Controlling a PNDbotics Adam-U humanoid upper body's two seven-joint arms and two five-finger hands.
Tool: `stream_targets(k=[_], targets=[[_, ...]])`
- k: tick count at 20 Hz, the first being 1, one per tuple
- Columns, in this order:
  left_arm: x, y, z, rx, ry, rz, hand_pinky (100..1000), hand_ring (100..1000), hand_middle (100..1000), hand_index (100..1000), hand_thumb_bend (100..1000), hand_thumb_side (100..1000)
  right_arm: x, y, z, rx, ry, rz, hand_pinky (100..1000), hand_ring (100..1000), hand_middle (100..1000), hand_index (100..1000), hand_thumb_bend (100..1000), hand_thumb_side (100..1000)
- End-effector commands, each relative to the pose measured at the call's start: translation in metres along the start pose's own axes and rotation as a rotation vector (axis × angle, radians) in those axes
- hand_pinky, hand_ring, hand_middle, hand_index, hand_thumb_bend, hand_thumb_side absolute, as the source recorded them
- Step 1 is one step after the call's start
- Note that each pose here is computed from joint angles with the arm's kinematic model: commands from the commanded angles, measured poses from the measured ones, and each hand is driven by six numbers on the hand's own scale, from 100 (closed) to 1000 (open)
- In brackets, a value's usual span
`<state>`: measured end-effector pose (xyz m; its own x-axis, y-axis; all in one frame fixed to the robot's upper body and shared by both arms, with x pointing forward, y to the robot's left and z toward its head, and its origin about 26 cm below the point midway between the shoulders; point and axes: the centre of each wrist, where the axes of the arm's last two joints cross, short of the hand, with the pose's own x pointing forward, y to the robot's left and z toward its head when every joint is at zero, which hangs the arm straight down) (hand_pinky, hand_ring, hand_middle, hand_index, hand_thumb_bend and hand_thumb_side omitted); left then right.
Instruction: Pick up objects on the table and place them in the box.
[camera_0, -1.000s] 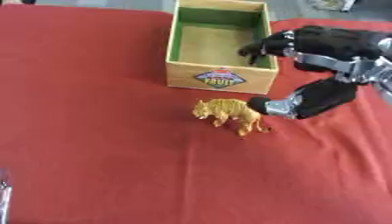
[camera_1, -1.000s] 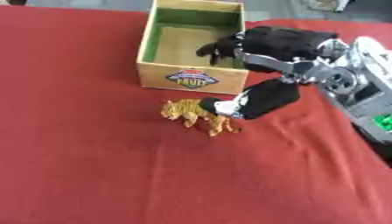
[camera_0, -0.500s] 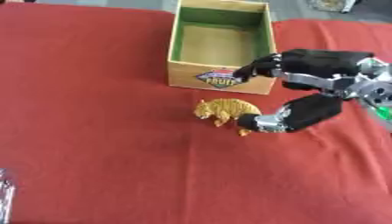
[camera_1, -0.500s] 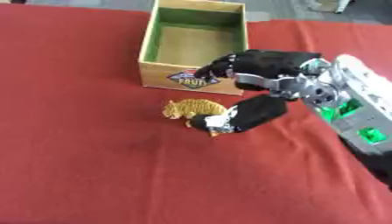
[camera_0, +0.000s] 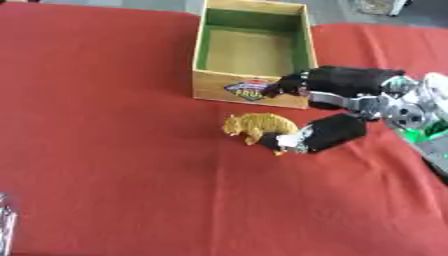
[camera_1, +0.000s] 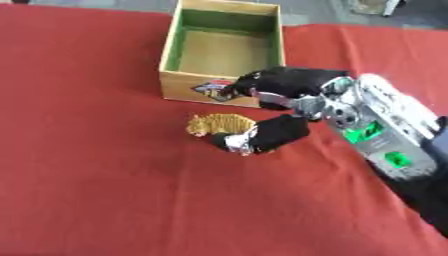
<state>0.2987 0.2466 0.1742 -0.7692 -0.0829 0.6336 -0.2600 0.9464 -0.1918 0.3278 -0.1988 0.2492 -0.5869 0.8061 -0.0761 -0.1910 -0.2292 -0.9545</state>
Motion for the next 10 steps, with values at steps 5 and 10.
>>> stream_targets(k=[5, 10], targets=[[0.006, -0.002, -0.003, -0.015, -0.023, 0.012, 508, 471, 575, 686, 100, 643, -0.020, 0.007, -0.013, 0.009, 0.078, 0.026, 911, 927, 881, 1000, 400, 942], [0.006, -0.003, -0.003, -0.017, -0.023, 0.012, 508, 472, 576, 684, 100, 641, -0.026, 0.014, -0.019, 0.047, 0.068, 0.001, 913, 923, 871, 1000, 398, 939]])
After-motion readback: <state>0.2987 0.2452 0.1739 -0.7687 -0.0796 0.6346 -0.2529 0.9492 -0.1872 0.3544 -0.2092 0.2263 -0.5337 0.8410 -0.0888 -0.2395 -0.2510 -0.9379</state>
